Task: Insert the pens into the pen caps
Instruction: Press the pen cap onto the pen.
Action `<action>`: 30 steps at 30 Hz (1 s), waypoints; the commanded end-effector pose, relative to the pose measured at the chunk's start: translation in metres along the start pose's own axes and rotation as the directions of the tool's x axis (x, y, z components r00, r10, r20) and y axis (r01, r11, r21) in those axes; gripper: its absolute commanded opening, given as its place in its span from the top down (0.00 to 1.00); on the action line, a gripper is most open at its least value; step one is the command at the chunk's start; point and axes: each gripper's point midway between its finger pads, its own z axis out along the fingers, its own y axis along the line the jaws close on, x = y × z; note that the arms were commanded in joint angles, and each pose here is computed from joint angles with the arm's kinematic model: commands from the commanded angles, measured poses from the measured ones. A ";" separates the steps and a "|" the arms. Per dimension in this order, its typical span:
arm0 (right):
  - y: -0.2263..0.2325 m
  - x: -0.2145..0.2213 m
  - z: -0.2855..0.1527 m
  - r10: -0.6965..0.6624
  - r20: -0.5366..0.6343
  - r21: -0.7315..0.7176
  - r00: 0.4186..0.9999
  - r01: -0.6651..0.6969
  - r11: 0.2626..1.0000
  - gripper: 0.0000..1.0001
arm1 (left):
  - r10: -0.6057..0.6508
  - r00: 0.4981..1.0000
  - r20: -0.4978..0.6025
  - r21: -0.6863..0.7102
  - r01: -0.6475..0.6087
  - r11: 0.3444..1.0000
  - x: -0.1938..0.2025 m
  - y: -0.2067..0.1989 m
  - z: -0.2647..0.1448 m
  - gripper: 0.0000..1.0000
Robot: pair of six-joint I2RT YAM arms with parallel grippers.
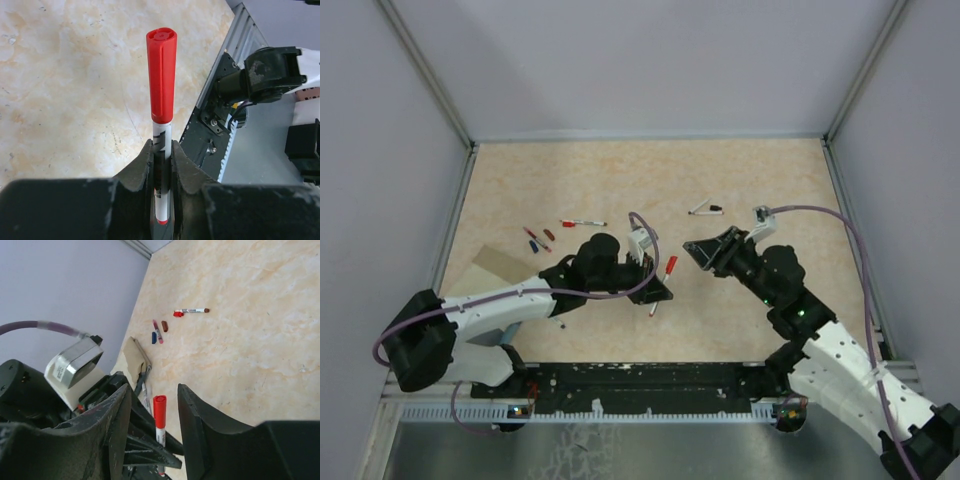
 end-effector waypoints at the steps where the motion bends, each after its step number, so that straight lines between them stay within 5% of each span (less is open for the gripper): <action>1: 0.022 -0.009 0.009 -0.036 -0.011 -0.056 0.999 0.036 0.998 0.57 | 0.052 0.997 0.054 0.094 -0.056 0.994 -0.015 -0.020 -0.006 1.00; 12: 0.038 0.010 0.018 -0.034 -0.094 -0.176 0.995 0.017 0.984 0.56 | 0.052 0.998 0.036 0.102 -0.056 0.993 -0.015 -0.020 -0.001 1.00; 30: 0.021 0.030 0.023 -0.023 -0.167 -0.137 0.986 0.000 0.991 0.64 | 0.049 0.998 0.049 0.125 -0.055 0.991 -0.021 -0.026 0.001 1.00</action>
